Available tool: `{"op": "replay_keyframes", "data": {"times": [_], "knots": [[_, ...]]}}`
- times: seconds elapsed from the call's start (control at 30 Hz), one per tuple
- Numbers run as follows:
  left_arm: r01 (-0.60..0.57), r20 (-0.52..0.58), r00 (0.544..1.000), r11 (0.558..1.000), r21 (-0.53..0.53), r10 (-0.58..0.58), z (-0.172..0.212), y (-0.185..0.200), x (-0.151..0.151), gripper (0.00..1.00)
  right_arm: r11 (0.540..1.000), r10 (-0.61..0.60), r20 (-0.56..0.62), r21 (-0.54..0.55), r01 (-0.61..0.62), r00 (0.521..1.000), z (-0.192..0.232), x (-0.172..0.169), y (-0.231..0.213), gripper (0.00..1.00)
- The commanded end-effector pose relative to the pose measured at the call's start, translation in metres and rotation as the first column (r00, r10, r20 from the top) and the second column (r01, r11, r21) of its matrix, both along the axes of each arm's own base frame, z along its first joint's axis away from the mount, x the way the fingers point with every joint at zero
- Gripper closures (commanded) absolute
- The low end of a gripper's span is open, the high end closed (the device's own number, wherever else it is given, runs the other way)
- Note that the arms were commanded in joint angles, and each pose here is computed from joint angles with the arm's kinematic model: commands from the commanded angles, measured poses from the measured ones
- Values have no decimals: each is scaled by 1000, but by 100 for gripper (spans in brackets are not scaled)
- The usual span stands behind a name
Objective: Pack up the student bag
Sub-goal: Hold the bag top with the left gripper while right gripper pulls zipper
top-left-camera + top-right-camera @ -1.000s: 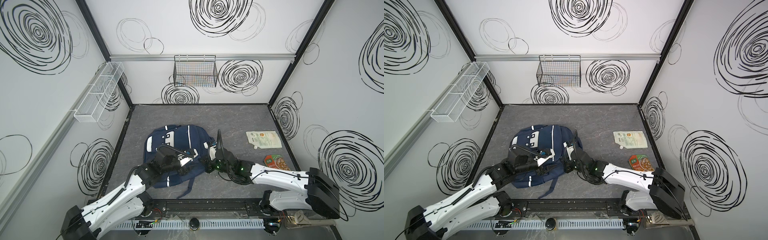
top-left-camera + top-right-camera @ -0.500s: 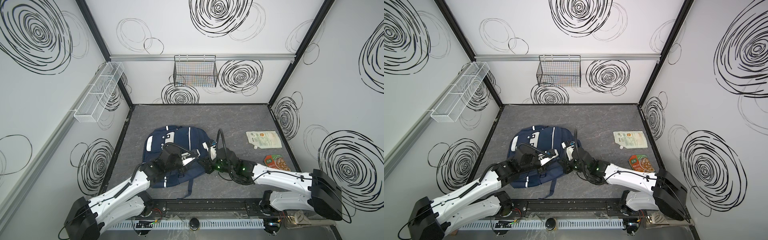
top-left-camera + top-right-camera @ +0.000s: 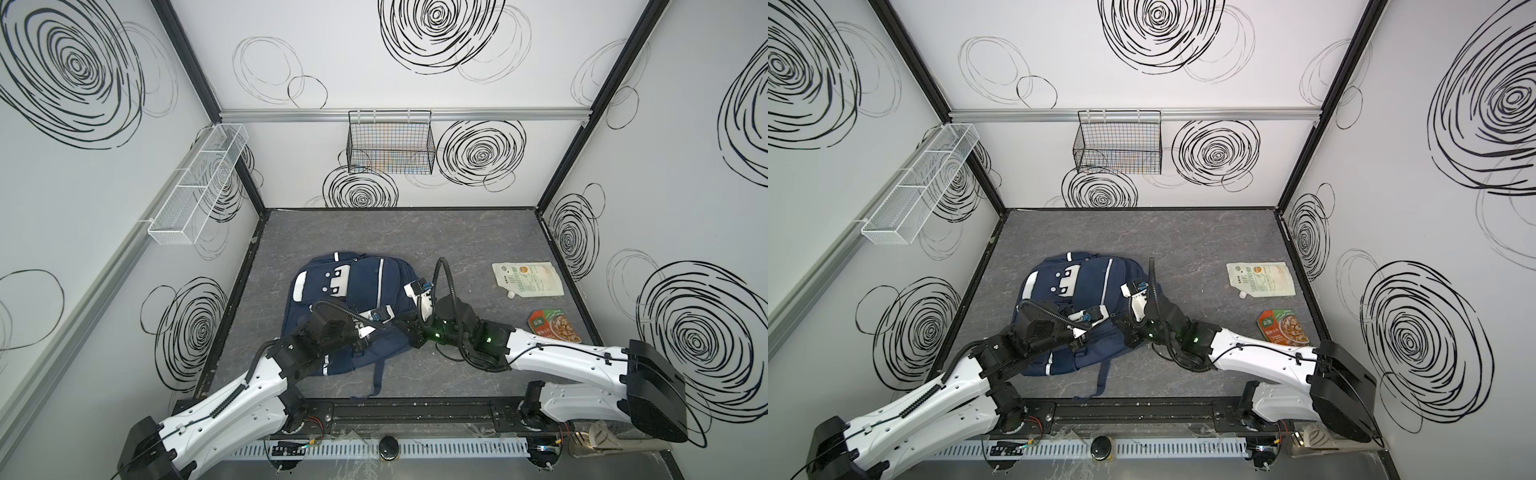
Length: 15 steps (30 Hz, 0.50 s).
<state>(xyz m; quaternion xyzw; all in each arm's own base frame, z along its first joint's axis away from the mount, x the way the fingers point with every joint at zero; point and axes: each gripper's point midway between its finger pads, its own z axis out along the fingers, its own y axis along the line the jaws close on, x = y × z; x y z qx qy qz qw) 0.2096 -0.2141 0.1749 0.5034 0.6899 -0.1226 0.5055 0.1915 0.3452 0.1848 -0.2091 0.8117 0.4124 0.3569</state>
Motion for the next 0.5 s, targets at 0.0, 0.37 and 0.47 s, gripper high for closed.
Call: {"op": "replay_keyframes", "data": {"times": [0.0,0.37,0.47], "knots": [[-83,76,994,996,-9,84,12,14,14,100,997,-65,63,54,61,996,31,14,-6,100],[-104,112,988,994,-33,107,14,22,15,100,986,-161,109,-30,165,981,19,32,-28,100],[-108,115,987,994,-35,111,15,24,16,100,987,-155,121,-19,159,980,24,32,-26,100]]}}
